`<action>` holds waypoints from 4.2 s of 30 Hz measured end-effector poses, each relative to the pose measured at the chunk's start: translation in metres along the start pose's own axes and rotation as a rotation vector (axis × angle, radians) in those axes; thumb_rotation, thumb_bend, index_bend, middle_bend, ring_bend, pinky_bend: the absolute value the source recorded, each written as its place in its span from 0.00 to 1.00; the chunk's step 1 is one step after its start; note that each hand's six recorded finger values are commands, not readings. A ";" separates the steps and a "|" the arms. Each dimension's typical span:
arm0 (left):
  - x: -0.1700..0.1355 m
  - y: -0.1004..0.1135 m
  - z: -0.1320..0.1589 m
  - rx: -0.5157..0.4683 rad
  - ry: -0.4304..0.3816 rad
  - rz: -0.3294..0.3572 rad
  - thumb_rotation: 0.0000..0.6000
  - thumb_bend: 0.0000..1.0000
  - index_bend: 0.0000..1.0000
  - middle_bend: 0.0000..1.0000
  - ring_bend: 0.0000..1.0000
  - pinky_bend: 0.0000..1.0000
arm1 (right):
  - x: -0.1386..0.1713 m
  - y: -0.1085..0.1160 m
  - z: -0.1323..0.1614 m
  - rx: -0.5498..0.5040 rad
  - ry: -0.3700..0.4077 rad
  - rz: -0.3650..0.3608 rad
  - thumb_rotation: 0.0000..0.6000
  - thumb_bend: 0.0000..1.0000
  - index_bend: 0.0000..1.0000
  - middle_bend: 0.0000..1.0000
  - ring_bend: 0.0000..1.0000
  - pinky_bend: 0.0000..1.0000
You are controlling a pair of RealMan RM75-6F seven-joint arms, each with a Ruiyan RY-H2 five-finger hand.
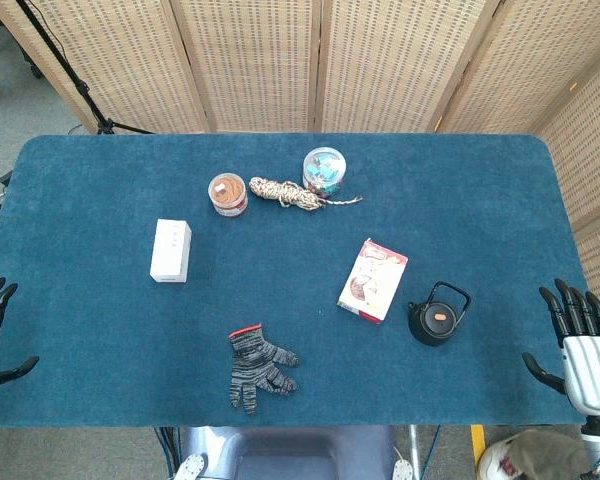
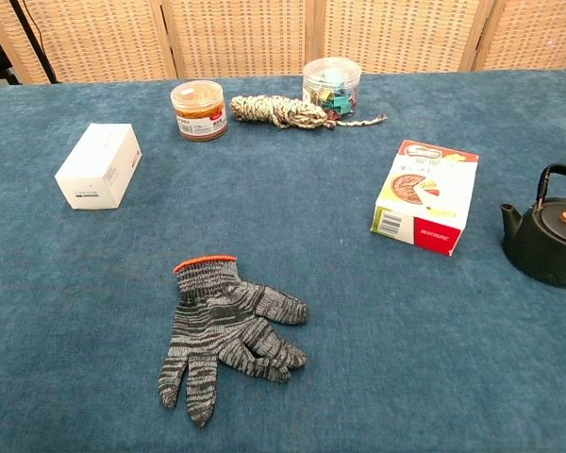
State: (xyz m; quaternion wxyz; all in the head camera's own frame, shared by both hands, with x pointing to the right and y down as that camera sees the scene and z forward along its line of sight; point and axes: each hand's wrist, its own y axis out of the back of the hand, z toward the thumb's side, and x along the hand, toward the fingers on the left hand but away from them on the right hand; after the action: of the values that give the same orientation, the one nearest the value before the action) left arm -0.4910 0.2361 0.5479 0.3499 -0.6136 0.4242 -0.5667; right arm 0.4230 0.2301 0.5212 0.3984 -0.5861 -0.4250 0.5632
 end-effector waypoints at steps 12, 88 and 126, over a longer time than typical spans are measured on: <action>-0.006 0.008 0.006 -0.018 -0.025 0.018 1.00 0.05 0.00 0.00 0.00 0.00 | -0.004 -0.015 0.002 0.007 0.008 0.060 1.00 0.26 0.00 0.00 0.00 0.00; 0.011 0.022 0.023 -0.060 -0.025 0.009 1.00 0.05 0.00 0.00 0.00 0.00 | -0.096 -0.107 0.095 -0.047 0.047 0.444 1.00 0.44 0.41 0.00 0.00 0.00; 0.012 0.021 0.024 -0.054 -0.029 0.002 1.00 0.04 0.00 0.00 0.00 0.00 | -0.101 -0.107 0.087 -0.037 0.003 0.447 1.00 0.35 0.45 0.00 0.00 0.00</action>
State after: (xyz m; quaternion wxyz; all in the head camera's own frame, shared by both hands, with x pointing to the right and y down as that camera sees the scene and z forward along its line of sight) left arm -0.4694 0.2159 0.5308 0.3397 -0.6305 0.4348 -0.5459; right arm 0.3300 0.1678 0.6506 0.2536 -0.6737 -0.2944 0.6285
